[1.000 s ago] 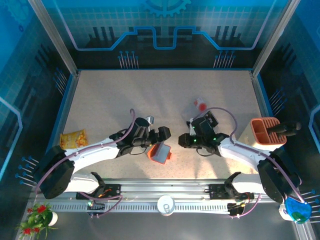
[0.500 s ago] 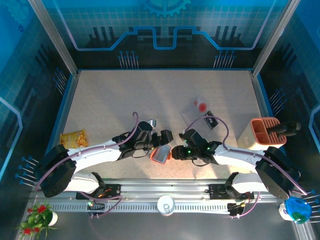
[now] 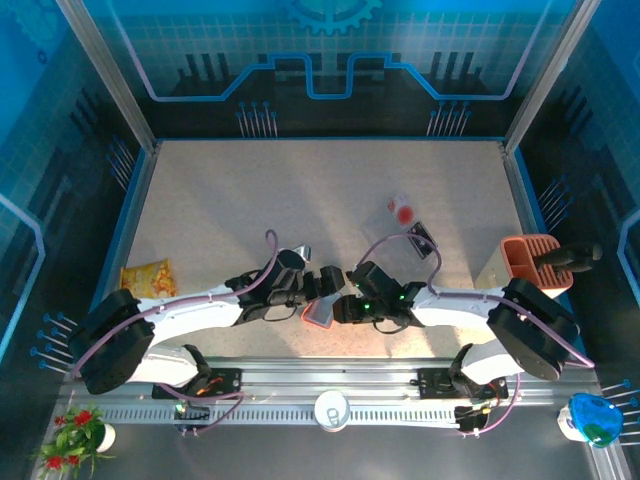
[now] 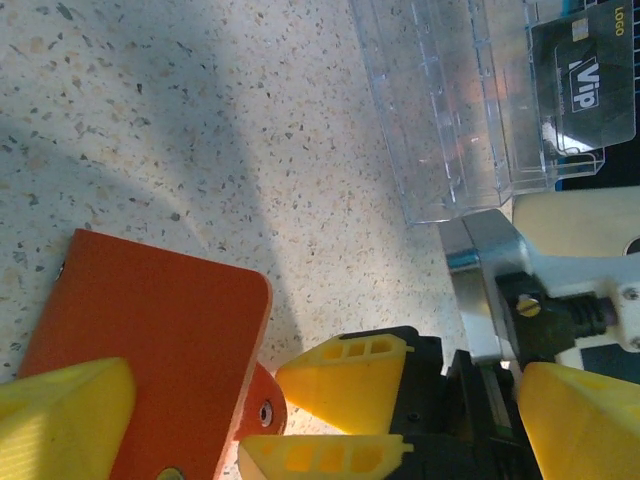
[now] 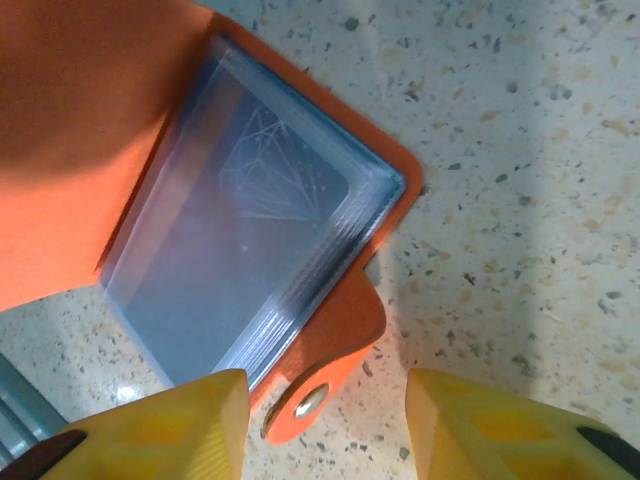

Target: Put the credit cards into the card holder

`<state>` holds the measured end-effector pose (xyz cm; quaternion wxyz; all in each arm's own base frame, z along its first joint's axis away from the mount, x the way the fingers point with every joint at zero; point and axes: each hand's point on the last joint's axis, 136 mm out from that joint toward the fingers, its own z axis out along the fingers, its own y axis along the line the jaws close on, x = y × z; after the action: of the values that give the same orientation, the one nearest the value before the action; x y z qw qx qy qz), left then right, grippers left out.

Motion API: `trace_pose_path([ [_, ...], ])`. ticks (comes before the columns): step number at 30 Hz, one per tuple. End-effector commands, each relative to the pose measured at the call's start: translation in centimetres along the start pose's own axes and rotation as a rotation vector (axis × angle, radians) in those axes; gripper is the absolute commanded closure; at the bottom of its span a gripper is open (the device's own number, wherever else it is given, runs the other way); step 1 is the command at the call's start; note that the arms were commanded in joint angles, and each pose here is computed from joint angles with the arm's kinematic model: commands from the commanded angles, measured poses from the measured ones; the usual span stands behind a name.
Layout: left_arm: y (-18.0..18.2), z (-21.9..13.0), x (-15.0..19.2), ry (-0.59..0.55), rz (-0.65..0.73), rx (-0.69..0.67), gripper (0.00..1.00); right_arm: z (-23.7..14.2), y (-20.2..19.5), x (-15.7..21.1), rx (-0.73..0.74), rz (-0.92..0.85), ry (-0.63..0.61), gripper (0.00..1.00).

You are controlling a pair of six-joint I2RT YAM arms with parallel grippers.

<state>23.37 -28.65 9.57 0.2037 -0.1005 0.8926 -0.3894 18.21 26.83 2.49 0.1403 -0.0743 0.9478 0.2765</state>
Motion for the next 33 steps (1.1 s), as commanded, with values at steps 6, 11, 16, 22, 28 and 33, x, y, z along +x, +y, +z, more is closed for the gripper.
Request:
trace_pose_path([
  [6, -0.4, -0.6, -0.1, -0.023, -0.007, 0.023, 0.01, -0.1, -0.2, -2.4, 0.011, 0.013, -0.064, 0.89],
  [11, -1.1, -0.2, 0.0, -0.021, -0.005, 0.039, 0.01, 0.0, -0.4, -4.1, -0.019, 0.019, -0.073, 0.99],
  [16, -1.8, 1.3, 0.6, 0.003, 0.002, 0.046, 0.01, -0.7, -0.8, -5.5, -0.032, 0.024, -0.086, 0.82],
  [22, -1.3, 3.2, 2.0, 0.025, 0.016, 0.008, 0.01, -4.5, -3.9, -5.9, 0.043, 0.098, -0.143, 0.66],
  [28, 1.4, 4.3, 3.7, 0.027, -0.011, -0.070, 0.01, -6.4, -5.8, -5.4, 0.077, 0.143, -0.168, 0.63],
  [33, -0.1, 3.1, 2.8, -0.004, 0.003, -0.038, 0.01, -7.3, -4.8, -5.3, 0.032, 0.124, -0.177, 0.63],
])
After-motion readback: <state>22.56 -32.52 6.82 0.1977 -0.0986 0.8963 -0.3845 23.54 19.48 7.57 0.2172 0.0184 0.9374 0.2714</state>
